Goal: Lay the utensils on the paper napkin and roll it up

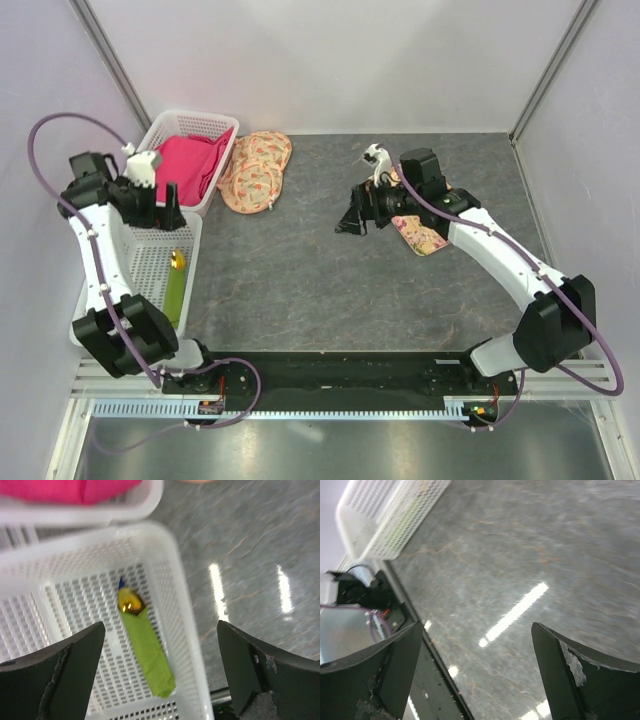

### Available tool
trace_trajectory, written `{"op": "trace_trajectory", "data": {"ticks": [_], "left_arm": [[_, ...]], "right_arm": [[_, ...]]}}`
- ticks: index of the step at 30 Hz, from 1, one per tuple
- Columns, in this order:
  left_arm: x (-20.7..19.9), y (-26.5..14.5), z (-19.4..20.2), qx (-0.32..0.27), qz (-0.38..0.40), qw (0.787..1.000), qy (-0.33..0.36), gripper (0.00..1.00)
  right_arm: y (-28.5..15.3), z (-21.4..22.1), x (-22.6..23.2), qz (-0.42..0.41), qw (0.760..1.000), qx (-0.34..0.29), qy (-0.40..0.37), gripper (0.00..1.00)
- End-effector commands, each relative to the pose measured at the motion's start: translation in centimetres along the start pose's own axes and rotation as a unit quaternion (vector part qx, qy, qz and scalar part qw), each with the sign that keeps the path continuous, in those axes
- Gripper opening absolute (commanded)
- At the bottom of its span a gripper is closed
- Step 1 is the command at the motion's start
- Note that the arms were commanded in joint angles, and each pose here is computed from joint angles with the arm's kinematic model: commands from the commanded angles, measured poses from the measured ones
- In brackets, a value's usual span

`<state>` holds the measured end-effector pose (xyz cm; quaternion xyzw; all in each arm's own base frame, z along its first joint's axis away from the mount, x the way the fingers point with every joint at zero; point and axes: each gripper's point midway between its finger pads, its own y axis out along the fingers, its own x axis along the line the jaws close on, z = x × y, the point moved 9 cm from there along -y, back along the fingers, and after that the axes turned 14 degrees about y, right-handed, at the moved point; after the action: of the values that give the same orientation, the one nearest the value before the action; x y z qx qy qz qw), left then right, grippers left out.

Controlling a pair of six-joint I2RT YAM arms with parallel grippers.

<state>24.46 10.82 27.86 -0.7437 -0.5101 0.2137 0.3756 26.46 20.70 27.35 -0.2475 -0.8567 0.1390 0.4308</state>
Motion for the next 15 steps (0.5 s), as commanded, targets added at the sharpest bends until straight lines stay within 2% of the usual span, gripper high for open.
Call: {"op": "trace_trajectory", "data": {"ticks": [1, 3, 6, 9, 12, 15], "left_arm": [[-2.6, -0.7, -6.4, -0.045, 0.022, 0.999, 0.011, 1.0], [-4.3, -0.2, -9.8, -0.066, 0.031, 0.997, 0.03, 1.0], [-6.3, 1.2, -13.1, -0.078, 0.046, 0.996, 0.02, 1.0], [-11.8, 3.6, -15.5, -0.089, 0.097, 0.989, 0.06, 1.0], [-16.0, 5.9, -15.3, -0.072, 0.134, 0.984, 0.09, 1.0], [-18.8, 7.8, -14.0, -0.045, 0.166, 0.981, 0.088, 1.0]], "right_arm": [[-3.0, -2.2, -0.9, 0.052, 0.997, -0.057, -0.015, 0.98], [-3.9, -2.4, -2.0, 0.082, 0.994, -0.068, -0.006, 0.98], [-5.0, -2.2, -3.8, 0.15, 0.985, -0.081, 0.014, 0.98], [-6.4, -1.3, -5.5, 0.206, 0.973, -0.094, 0.03, 0.98], [-8.2, 0.4, -6.5, 0.249, 0.962, -0.109, 0.034, 0.98], [-9.4, 3.4, -8.0, 0.279, 0.953, -0.107, 0.054, 0.98]]}}
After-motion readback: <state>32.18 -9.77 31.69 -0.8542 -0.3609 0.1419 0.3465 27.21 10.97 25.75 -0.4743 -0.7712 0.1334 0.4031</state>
